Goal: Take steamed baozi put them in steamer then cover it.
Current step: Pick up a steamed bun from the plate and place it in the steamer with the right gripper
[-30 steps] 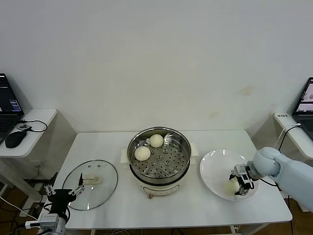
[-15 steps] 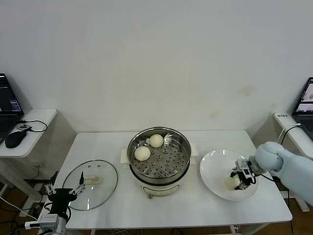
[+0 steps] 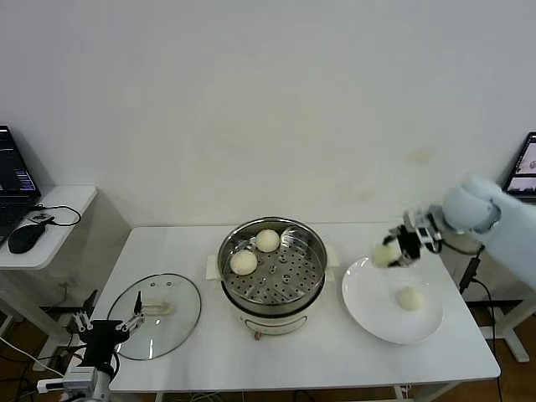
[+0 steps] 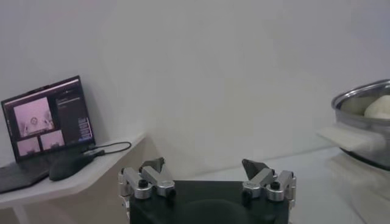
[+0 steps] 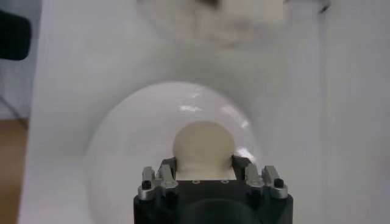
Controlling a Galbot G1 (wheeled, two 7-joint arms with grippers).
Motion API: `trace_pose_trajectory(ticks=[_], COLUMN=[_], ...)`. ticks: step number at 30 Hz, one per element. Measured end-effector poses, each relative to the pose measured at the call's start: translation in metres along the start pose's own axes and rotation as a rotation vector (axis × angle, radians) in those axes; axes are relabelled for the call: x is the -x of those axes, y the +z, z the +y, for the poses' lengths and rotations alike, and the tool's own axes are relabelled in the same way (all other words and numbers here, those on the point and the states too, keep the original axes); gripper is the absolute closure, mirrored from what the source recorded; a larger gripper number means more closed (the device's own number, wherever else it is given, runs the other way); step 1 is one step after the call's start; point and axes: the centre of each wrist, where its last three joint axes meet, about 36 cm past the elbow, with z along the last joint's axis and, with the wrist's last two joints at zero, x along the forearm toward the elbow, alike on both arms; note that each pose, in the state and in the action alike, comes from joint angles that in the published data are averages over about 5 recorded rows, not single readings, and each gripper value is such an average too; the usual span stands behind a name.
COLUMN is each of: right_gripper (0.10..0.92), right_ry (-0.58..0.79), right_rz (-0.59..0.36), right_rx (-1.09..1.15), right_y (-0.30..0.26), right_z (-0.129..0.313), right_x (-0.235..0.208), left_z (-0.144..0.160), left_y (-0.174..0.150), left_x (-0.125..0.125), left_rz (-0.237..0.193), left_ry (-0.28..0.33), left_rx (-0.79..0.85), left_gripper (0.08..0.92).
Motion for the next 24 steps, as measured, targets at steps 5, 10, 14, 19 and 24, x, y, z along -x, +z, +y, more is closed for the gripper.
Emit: trace_pose_trajectory(ticks=[5,10,14,19,24], right_gripper=[0.445,0.445,0.444,0.428,0.405], right_ry=[0.04,0.036,0.003,-0.053,-0.104], right_rz=[-0.047,-0.083,-0.111,-0.145,-0.171], right_rx=[-0.088,-0.19,-0.289,-0.428,-0.566], right_y=[-0.052,-0.103,-0.142,-0.185,-0.216], right_z=[-0.032,-0.051,-0.058,-0.058,-0.052], right_x=[-0.016,-0.012,0.002,0.027,0.051], left_z=[0.002,0.003,0.005,0.007,0.008], left_y=[-0.003,-0.003,-0.004,-0.003,-0.004], left_x=[-0.002,-0.003,-0.004,-0.005,-0.006], left_rz=[-0.005,-0.005,-0.007,-0.006,-0.01], left_ry=[-0.008,-0.018,-0.026,-0.04,-0.05], left_rx=[0.0,-0.003,-0.003,-0.008,-0.016], left_gripper=[0.177,0.177,0.177,0.177,0.177])
